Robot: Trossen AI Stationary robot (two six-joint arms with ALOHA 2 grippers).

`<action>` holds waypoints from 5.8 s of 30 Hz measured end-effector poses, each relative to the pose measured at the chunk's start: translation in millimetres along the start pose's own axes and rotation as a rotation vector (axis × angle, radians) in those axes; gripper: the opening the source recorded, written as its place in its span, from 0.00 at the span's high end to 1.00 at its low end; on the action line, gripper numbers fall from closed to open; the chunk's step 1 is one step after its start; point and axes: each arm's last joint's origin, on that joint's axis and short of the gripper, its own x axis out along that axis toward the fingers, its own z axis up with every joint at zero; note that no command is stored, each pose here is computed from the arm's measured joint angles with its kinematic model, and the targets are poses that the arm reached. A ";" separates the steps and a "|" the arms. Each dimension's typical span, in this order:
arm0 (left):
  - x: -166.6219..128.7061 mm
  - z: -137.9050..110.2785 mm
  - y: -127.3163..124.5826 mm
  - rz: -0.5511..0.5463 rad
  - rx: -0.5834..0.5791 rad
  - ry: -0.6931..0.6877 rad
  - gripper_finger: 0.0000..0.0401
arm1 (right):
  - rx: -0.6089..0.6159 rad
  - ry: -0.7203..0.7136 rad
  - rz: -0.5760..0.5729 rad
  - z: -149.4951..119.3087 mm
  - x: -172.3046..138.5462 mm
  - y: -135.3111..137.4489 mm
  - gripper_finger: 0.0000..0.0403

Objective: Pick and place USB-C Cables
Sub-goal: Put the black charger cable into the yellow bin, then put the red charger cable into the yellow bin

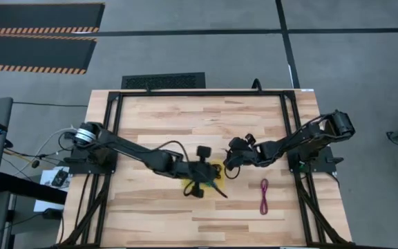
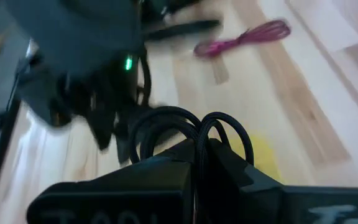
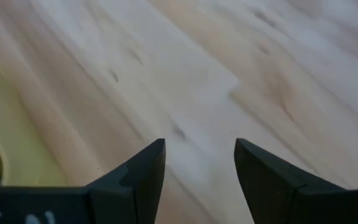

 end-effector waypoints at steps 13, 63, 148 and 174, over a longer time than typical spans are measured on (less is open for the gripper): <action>44.2 -9.0 -17.3 -0.018 0.086 0.079 0.96 | 0.055 0.074 -0.033 -20.1 -12.7 4.2 0.46; -36.7 -107.6 13.9 0.074 -0.265 -0.585 0.71 | 0.050 -0.059 -0.205 -20.4 -53.6 19.5 0.46; -35.1 -153.6 38.1 0.328 -0.311 -0.530 0.71 | 0.185 0.780 0.086 -105.0 -107.4 45.3 0.78; -43.2 -140.6 36.8 0.140 -0.290 -0.743 0.71 | -0.303 -0.331 0.111 -8.7 -139.9 69.8 0.99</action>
